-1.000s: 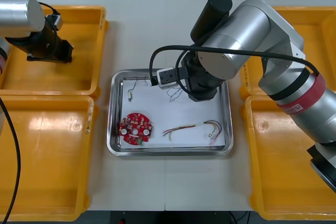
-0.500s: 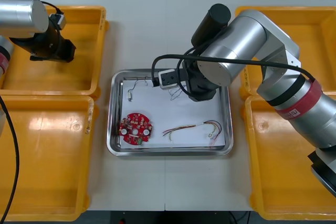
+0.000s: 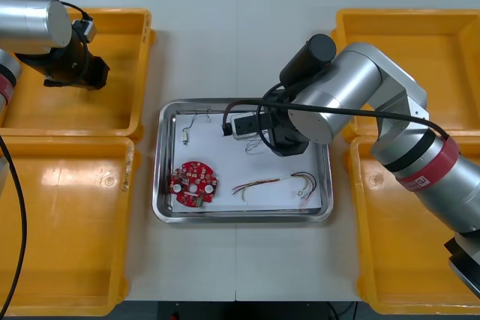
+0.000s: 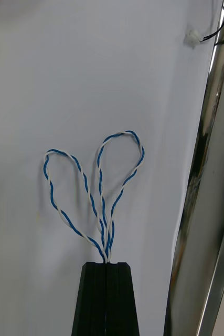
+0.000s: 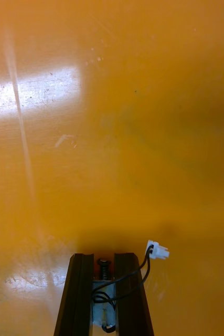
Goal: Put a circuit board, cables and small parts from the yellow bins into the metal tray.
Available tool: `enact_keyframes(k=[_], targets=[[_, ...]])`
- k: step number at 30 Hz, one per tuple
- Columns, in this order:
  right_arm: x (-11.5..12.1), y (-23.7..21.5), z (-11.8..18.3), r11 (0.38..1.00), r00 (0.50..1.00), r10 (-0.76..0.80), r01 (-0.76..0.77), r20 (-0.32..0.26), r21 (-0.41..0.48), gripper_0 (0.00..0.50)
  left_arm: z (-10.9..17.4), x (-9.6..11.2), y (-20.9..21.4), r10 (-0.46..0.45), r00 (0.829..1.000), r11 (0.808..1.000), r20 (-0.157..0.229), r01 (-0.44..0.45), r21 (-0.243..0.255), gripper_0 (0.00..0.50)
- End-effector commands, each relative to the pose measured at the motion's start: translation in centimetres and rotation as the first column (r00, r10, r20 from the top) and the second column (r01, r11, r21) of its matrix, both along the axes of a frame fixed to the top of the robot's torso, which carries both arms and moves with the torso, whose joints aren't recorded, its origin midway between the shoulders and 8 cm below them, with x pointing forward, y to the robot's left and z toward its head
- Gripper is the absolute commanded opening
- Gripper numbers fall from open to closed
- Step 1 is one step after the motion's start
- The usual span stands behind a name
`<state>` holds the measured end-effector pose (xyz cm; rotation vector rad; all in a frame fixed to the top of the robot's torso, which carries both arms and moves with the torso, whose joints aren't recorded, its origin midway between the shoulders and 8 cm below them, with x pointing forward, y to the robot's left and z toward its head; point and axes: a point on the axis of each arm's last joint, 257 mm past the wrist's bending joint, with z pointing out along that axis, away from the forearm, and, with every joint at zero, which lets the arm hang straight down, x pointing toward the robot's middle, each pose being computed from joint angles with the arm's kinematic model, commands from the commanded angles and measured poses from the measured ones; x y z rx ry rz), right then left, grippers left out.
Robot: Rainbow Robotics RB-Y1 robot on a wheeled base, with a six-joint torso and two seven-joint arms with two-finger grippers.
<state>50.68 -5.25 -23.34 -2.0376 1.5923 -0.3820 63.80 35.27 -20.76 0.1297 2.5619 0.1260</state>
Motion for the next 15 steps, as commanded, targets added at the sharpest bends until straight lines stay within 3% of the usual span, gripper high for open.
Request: enact_keyframes(k=[1,15], targets=[[-0.2,0.5,-0.8,0.998,0.998,0.047,-0.046,0.035,-0.034,0.000,3.1,1.4,-0.6,-0.091,0.995,0.994,0.038,0.089,0.060,0.000],[0.0,0.3,-1.1,0.998,0.998,0.045,-0.044,0.046,-0.035,0.000,5.1,0.0,-1.2,-0.097,0.995,0.994,-0.005,0.097,0.040,0.000]])
